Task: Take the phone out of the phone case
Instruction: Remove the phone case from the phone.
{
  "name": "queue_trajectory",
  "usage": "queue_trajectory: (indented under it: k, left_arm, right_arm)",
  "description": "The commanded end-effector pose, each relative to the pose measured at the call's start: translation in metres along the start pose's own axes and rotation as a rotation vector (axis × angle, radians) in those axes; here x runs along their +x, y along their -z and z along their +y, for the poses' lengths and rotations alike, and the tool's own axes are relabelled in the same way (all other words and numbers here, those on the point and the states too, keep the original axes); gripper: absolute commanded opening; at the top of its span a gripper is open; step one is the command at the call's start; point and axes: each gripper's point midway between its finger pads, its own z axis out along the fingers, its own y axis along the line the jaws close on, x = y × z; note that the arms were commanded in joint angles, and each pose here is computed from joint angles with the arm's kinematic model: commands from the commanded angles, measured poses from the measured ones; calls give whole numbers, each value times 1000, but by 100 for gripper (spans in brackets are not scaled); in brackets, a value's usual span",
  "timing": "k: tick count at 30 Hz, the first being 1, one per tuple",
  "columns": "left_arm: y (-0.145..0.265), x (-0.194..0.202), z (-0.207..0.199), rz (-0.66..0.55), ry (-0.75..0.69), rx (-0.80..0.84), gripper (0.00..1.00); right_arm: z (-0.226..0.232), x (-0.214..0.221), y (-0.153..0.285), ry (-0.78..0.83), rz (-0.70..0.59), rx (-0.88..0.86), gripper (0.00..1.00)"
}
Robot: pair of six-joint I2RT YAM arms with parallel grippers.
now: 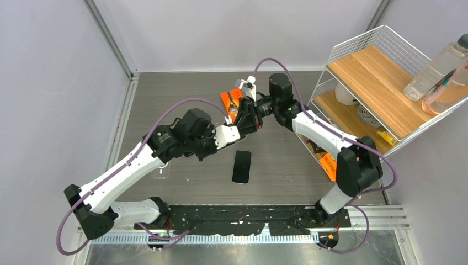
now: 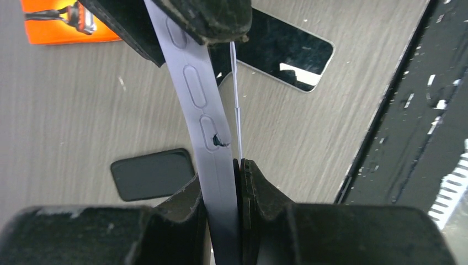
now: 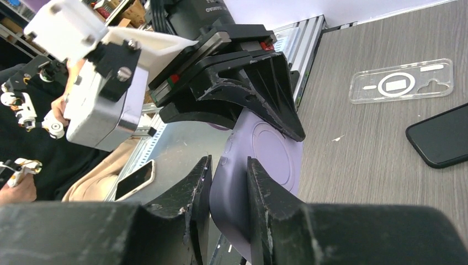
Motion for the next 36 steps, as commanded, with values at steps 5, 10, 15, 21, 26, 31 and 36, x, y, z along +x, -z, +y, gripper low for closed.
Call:
queue_trajectory:
  k: [5, 10, 15, 21, 26, 31, 36]
  left_arm:
    - [17, -42, 16, -95, -278, -131, 0]
    - [20, -47, 17, -108, -277, -138, 0]
    - [22, -43, 22, -89, -288, -167, 0]
    - [23, -36, 21, -73, -305, -161, 0]
    - [21, -30, 18, -60, -320, -150, 0]
    - [18, -23, 18, -49, -307, -138, 0]
    - [26, -21, 19, -109, -214, -84, 0]
  right_arm:
    - [-32, 6, -1, -239, -43, 135, 5]
    - [-40, 13, 0, -234, -37, 173, 5]
    - [-48, 17, 0, -256, -30, 190, 5]
    - [-61, 23, 1, -294, -14, 232, 5]
    - [-72, 25, 6, -306, 4, 292, 5]
    - [-73, 19, 17, -269, 15, 351, 23]
    - [-50, -9, 41, -110, -2, 426, 52]
